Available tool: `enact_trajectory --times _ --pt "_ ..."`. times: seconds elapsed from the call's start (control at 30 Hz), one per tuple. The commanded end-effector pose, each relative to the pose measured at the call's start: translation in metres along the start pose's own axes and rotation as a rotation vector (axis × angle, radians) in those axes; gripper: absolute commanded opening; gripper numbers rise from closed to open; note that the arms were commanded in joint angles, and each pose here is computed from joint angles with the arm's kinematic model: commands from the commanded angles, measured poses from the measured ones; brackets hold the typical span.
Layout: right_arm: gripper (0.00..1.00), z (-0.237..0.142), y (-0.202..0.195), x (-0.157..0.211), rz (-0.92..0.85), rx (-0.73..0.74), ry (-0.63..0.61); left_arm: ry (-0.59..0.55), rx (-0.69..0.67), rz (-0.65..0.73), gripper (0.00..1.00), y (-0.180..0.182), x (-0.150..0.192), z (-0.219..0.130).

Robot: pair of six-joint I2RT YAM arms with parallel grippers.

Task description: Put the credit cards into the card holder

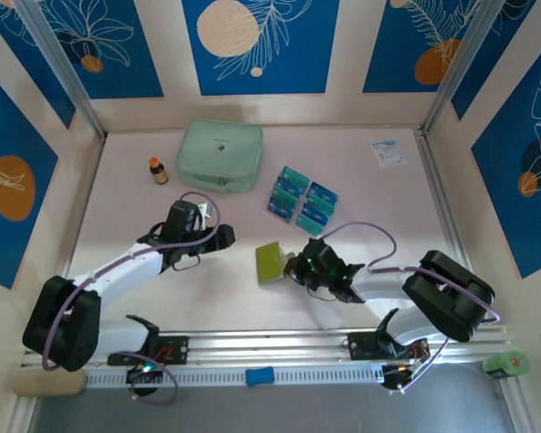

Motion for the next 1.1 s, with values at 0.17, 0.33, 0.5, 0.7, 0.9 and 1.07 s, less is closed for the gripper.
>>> enact_trajectory --times 0.17,0.33,0.5,0.7,0.9,1.07 --pt "0.0 -0.007 0.006 -0.005 -0.018 0.017 -0.053 0.003 0.098 0.076 0.72 -0.05 -0.012 -0.001" --pt "0.0 -0.013 0.023 -0.008 -0.043 -0.022 -0.066 0.022 0.106 0.138 0.73 -0.075 -0.012 0.004" --pt "0.0 -0.022 0.039 -0.012 -0.064 -0.054 -0.086 0.043 0.105 0.19 0.74 -0.093 -0.01 0.011" --pt "0.0 -0.027 0.045 -0.014 -0.071 -0.054 -0.099 0.072 0.069 0.258 0.74 -0.099 0.0 0.015" --pt "0.0 -0.023 0.03 -0.011 -0.039 -0.022 -0.094 0.086 0.028 0.262 0.74 -0.086 0.014 0.019" --pt "0.0 -0.024 0.029 -0.011 -0.04 -0.021 -0.098 0.096 0.024 0.277 0.75 -0.082 0.02 0.022"
Point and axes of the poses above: each hand's point on the last joint's axis, 136 mm out from that joint toward the fingers, its own z axis out along the fingers, its own y axis along the line the jaws close on, x = y × z, the point moved 2 cm from there along -z, back along the fingers, and after that the axes turned 3 degrees about -z, right-handed, at the moved point
